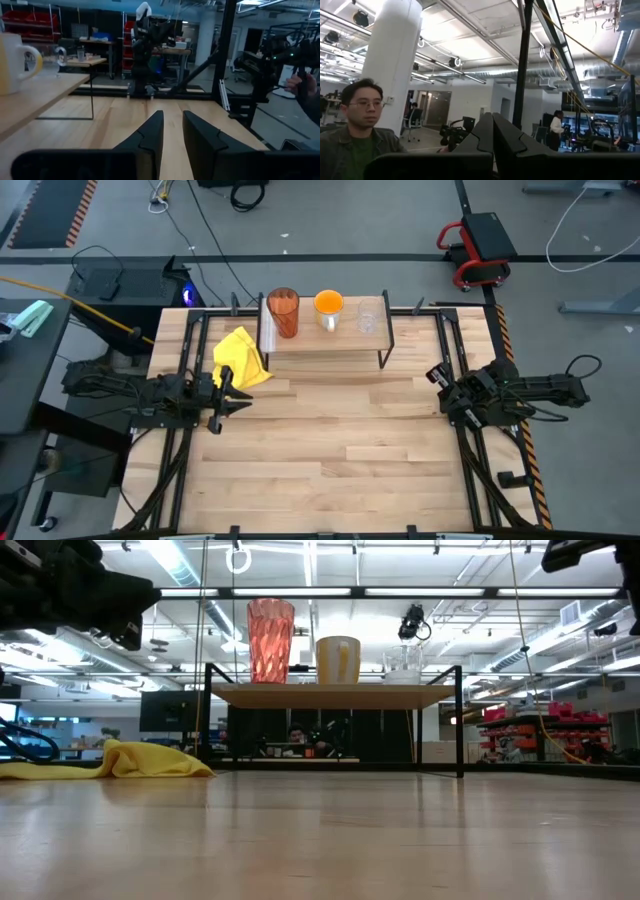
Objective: Stack small to large cups/mugs on shelf
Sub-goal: Return to Home Position
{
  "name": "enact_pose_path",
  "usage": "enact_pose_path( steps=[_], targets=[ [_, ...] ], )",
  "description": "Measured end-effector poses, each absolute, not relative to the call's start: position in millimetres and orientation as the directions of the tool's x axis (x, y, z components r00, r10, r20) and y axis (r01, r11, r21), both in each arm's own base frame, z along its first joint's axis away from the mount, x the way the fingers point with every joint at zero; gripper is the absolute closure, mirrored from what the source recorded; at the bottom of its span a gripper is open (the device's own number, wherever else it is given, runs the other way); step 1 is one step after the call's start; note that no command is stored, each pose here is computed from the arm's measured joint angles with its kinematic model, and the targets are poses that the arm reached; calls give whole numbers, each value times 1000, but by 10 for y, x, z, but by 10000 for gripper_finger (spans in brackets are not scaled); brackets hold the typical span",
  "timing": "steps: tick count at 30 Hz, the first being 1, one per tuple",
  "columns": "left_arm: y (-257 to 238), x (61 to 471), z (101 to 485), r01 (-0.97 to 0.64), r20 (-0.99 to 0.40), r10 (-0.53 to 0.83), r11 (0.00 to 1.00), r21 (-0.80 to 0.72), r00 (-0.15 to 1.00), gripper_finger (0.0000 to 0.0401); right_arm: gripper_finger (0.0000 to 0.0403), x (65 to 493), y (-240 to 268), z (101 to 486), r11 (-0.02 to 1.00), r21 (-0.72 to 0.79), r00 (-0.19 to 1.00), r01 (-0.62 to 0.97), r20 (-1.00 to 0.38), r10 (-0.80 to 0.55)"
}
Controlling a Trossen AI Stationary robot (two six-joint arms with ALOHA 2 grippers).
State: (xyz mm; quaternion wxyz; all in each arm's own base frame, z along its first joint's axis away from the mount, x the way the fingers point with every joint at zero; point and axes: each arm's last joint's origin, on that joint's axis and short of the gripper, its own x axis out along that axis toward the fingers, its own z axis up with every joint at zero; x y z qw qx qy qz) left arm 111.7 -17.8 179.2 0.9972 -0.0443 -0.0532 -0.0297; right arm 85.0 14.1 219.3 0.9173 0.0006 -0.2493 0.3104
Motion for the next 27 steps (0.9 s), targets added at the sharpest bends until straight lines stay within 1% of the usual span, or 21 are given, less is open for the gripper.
enact_pose_path(
  steps=[4, 9, 13, 15, 22, 27],
  targets=[
    [-178, 1116, 1797, 61, 114, -54, 996, -58, 992, 321, 398, 850, 141, 2194, 798, -106, 683, -594, 458, 569],
    [-178, 1117, 1789, 50, 107, -55, 997, 50, 993, 315, 398, 865, 139, 2177, 807, -109, 699, -581, 440, 563],
    [-178, 1117, 1786, 53, 104, -55, 998, 22, 993, 312, 398, 924, 113, 2107, 871, -87, 785, -484, 397, 476],
    [-178, 1119, 1775, 53, 93, -55, 998, 20, 994, 313, 398, 937, 104, 2091, 887, -84, 806, -453, 387, 448],
    [-179, 1122, 1712, 55, 30, -56, 998, 29, 998, 322, 398, 903, 113, 2145, 875, -140, 766, -463, 433, 474],
    [-179, 1123, 1700, 55, 17, -56, 998, 31, 998, 321, 398, 916, 115, 2117, 870, -134, 775, -475, 405, 486]
  ],
)
